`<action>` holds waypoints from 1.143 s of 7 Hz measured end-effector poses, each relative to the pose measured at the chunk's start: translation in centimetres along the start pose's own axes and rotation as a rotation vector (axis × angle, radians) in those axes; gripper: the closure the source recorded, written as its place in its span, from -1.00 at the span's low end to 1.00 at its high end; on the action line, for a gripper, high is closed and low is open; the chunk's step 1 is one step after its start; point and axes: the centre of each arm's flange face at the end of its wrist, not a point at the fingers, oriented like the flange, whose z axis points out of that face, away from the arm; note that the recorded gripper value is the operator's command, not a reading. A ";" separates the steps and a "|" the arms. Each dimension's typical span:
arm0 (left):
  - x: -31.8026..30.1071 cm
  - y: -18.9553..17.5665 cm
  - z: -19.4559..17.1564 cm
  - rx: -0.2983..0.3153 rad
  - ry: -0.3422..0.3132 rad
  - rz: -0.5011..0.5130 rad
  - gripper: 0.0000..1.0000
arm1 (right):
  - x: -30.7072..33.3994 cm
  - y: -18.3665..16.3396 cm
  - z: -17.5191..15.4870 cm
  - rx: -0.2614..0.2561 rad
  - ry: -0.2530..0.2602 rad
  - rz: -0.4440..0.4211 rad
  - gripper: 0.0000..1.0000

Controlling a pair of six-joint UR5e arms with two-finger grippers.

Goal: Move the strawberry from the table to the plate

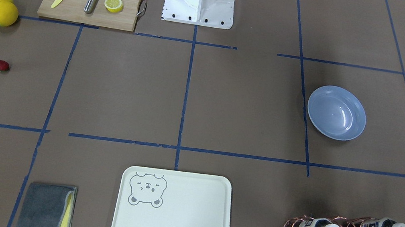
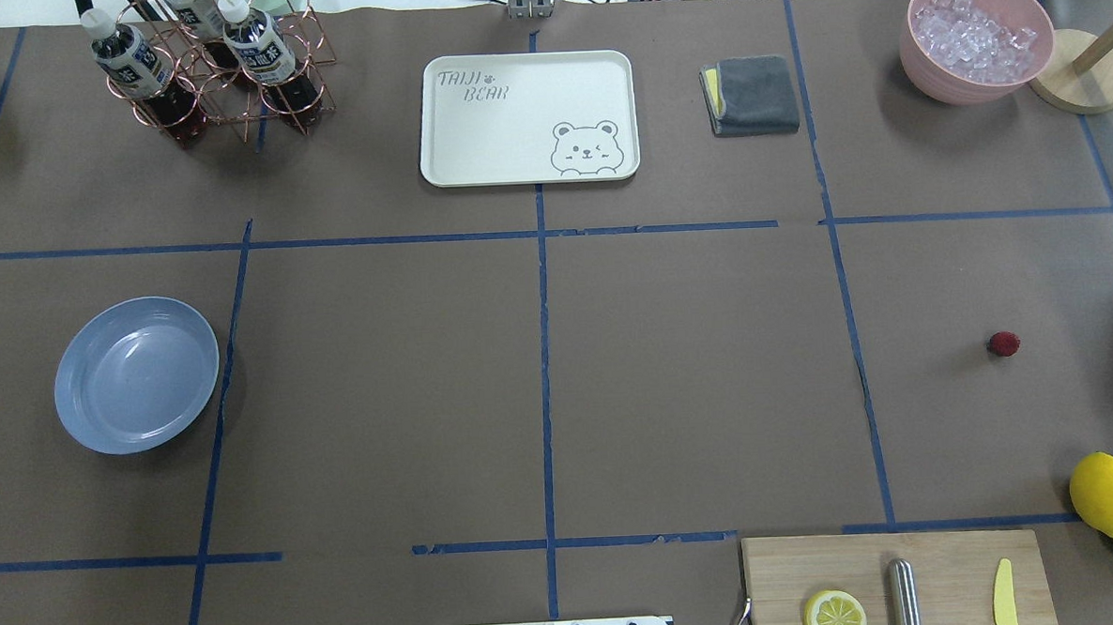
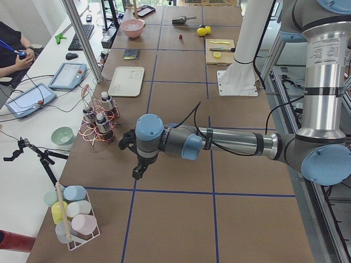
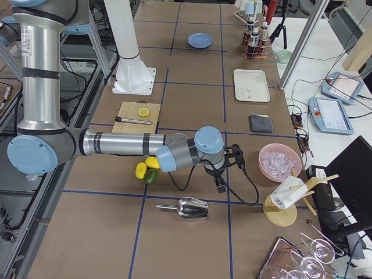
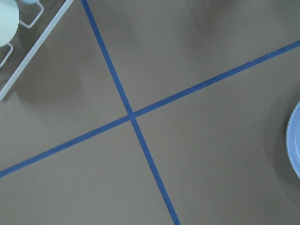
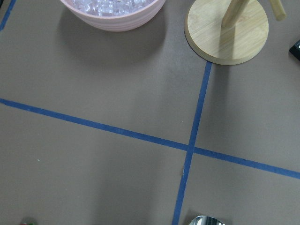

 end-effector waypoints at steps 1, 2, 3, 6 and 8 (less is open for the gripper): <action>0.3 -1.1 -0.4 0.087 -0.022 0.094 -1.00 | -0.4 -0.3 -0.2 0.017 -0.011 0.038 -1.00; 0.5 -2.1 -0.6 0.157 -0.023 0.143 -1.00 | -0.6 -0.5 -0.2 0.030 -0.017 0.048 -1.00; 1.7 -3.0 -0.3 0.202 0.011 0.137 -1.00 | -1.0 -0.8 -0.2 0.036 -0.021 0.046 -1.00; 9.0 -1.2 5.7 0.226 0.156 0.014 -1.00 | -2.5 -1.5 0.9 0.019 -0.035 0.056 -1.00; 14.0 2.9 11.0 0.206 0.151 -0.169 -0.42 | -2.7 -1.5 1.2 0.013 -0.037 0.057 -1.00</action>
